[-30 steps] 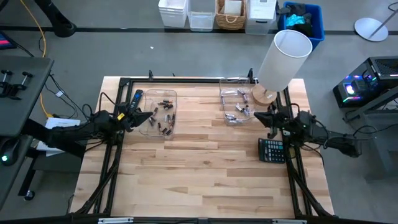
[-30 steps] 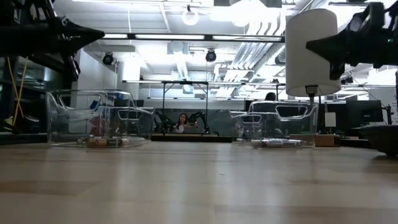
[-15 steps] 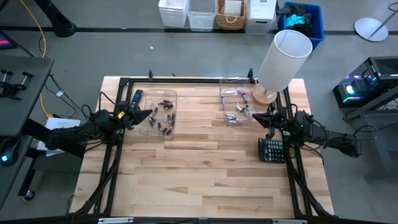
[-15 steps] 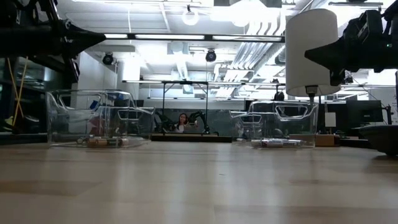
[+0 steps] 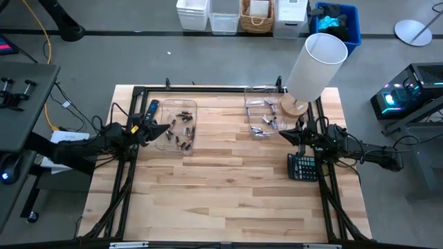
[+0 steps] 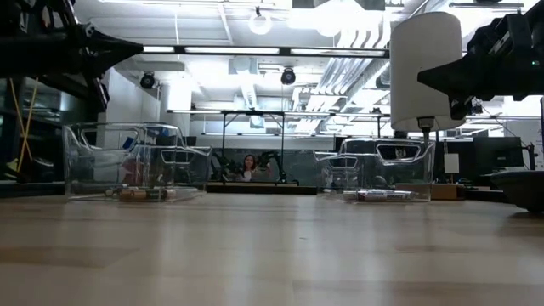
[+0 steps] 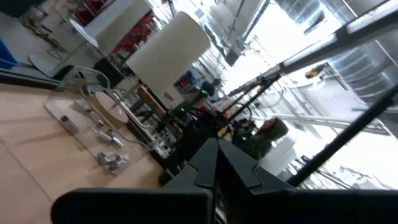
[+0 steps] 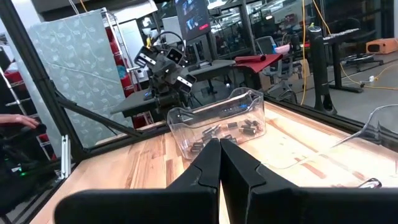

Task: Sort batteries
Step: Return to Home Position

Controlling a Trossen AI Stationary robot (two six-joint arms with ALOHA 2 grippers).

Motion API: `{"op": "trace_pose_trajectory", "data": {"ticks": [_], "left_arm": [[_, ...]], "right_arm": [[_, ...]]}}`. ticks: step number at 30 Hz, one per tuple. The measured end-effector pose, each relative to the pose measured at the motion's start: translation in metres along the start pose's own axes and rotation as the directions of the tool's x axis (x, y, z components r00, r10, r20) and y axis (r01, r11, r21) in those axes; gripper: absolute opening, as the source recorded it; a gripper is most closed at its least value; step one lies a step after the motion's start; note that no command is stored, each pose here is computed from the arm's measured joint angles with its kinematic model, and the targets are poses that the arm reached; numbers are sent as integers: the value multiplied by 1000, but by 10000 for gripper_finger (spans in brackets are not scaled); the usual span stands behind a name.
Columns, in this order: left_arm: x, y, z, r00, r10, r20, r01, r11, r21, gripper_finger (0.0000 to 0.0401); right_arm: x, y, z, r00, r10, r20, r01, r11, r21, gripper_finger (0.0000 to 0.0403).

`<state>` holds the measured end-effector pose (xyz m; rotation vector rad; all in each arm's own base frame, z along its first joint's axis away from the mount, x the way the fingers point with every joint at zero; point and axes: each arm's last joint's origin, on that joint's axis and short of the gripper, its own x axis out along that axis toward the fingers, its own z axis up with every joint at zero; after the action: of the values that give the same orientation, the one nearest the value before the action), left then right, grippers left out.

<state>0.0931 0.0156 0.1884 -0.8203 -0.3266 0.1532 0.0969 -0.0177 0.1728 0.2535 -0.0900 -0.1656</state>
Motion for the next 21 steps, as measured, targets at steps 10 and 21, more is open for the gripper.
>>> {"op": "trace_pose_trajectory", "data": {"ticks": [10, 21], "left_arm": [[-3, -11, -11, 986, -110, -122, 105, 993, -44, 0], [-9, -8, -33, 893, -159, -420, 421, 621, 661, 0]], "right_arm": [[0, 0, 0, 1000, 0, 0, 0, 1000, 0, 0], [0, 0, 0, 1000, -1, -3, 1, 1000, 0, 0]]}}
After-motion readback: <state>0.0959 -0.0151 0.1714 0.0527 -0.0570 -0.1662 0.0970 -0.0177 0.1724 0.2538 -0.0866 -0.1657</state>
